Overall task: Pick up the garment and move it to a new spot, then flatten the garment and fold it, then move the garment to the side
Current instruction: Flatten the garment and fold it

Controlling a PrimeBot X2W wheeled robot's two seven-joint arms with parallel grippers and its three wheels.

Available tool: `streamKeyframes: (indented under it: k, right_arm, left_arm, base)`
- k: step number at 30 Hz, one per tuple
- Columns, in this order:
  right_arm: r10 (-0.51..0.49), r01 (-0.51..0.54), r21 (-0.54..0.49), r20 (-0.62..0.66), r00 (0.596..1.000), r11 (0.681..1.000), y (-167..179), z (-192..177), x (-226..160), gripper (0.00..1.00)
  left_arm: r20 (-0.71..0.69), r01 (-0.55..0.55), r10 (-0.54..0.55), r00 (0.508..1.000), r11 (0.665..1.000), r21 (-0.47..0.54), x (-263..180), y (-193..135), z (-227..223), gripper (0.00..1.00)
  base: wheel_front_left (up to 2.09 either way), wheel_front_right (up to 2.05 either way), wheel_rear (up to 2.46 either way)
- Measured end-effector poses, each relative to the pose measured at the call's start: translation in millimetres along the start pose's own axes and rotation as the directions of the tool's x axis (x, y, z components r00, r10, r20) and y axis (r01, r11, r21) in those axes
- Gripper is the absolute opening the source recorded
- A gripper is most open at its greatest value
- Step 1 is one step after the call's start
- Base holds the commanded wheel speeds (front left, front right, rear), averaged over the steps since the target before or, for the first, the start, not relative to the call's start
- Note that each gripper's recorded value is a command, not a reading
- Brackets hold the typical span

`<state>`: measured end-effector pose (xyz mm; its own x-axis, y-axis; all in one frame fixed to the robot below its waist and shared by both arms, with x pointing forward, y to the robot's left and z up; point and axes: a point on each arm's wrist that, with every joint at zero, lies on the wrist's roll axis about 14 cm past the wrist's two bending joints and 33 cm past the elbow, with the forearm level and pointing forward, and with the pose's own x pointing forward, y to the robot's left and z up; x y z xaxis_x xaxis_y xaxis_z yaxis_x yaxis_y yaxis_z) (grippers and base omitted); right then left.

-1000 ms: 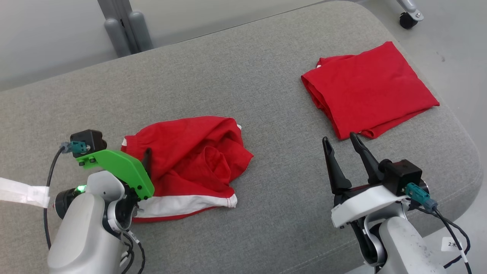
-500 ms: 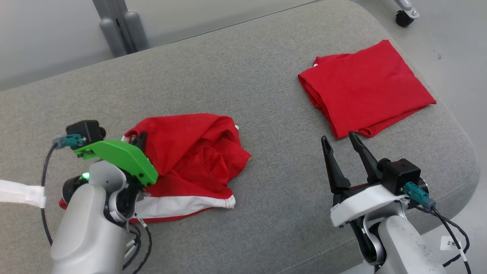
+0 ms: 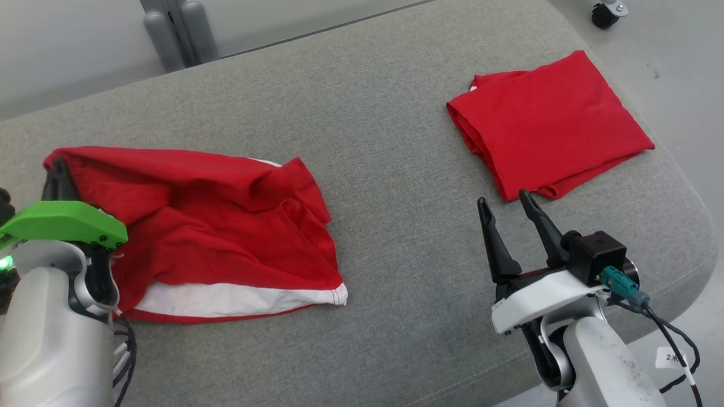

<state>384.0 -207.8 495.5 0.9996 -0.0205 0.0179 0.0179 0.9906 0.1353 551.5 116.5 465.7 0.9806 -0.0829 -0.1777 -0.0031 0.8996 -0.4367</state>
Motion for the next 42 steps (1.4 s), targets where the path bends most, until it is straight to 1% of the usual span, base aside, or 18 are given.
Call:
streamKeyframes:
  k: [4, 7, 8, 9, 13, 18, 23, 25, 31, 34, 36, 42]
  right_arm:
    - [0.009, -0.009, -0.002, -0.009, 1.000, 1.000, 2.6, -2.2, 2.7, 1.00]
    - [0.016, -0.017, -0.006, -0.012, 1.000, 1.000, 4.8, -2.6, 5.1, 1.00]
    - [0.019, -0.019, -0.006, -0.013, 1.000, 1.000, 5.6, -2.8, 5.7, 1.00]
    - [0.022, -0.022, -0.007, -0.013, 1.000, 1.000, 6.5, -3.1, 6.2, 1.00]
    - [0.033, -0.033, -0.006, -0.016, 0.999, 0.999, 10.1, -3.7, 8.6, 1.00]
    - [0.053, -0.053, -0.005, -0.011, 0.999, 0.999, 16.1, -2.2, 13.1, 1.00]
    - [0.092, -0.092, 0.001, -0.014, 0.996, 0.996, 29.2, -2.8, 17.8, 1.00]
    - [0.110, -0.110, 0.003, -0.013, 0.994, 0.994, 35.3, -2.3, 19.8, 1.00]
    - [0.153, -0.153, 0.008, -0.015, 0.988, 0.988, 49.5, -2.5, 23.5, 1.00]
    - [0.168, -0.168, 0.011, -0.016, 0.986, 0.986, 54.9, -2.6, 22.5, 1.00]
    - [0.175, -0.175, 0.012, -0.018, 0.984, 0.984, 57.4, -2.3, 20.4, 1.00]
    - [0.203, -0.203, 0.025, -0.032, 0.979, 0.979, 68.4, -5.7, 13.0, 1.00]
  left_arm:
    - [0.068, -0.077, 0.077, 0.995, 0.997, 0.006, 0.9, 29.2, 11.0, 0.00]
    - [0.072, -0.129, 0.129, 0.989, 0.992, 0.004, -1.3, 44.1, 7.9, 0.00]
    - [0.071, -0.138, 0.138, 0.988, 0.990, 0.004, -2.1, 46.9, 6.3, 0.57]
    - [0.071, -0.143, 0.143, 0.987, 0.990, 0.004, -2.7, 48.5, 5.4, 1.00]
    - [0.078, -0.144, 0.141, 0.987, 0.989, 0.023, -5.2, 51.6, 5.9, 1.00]
    - [0.104, -0.066, 0.057, 0.993, 0.994, 0.083, -10.0, 41.1, 14.8, 1.00]
    - [0.126, -0.050, 0.035, 0.991, 0.991, 0.121, -25.5, 47.4, 20.5, 1.00]
    - [0.160, -0.024, -0.001, 0.987, 0.988, 0.154, -33.4, 42.2, 29.5, 1.00]
    - [0.222, 0.031, -0.073, 0.972, 0.982, 0.185, -71.4, 31.9, 37.1, 1.00]
    - [0.246, 0.060, -0.109, 0.963, 0.978, 0.199, -92.7, 21.6, 37.8, 1.00]
    - [0.256, 0.069, -0.121, 0.959, 0.977, 0.204, -108.5, 17.9, 36.6, 1.00]
    - [0.244, 0.067, -0.126, 0.962, 0.970, 0.234, -146.9, 21.4, 26.5, 1.00]
  base:
    - [0.00, 0.00, 0.00]
    - [0.00, 0.00, 0.00]
    - [0.00, 0.00, 0.00]
    - [0.00, 0.00, 0.00]
    - [0.00, 0.00, 0.00]
    - [0.00, 0.00, 0.00]
    - [0.00, 0.00, 0.00]
    - [0.00, 0.00, 0.00]
    - [0.00, 0.00, 0.00]
    - [0.00, 0.00, 0.00]
    - [0.00, 0.00, 0.00]
    - [0.00, 0.00, 0.00]
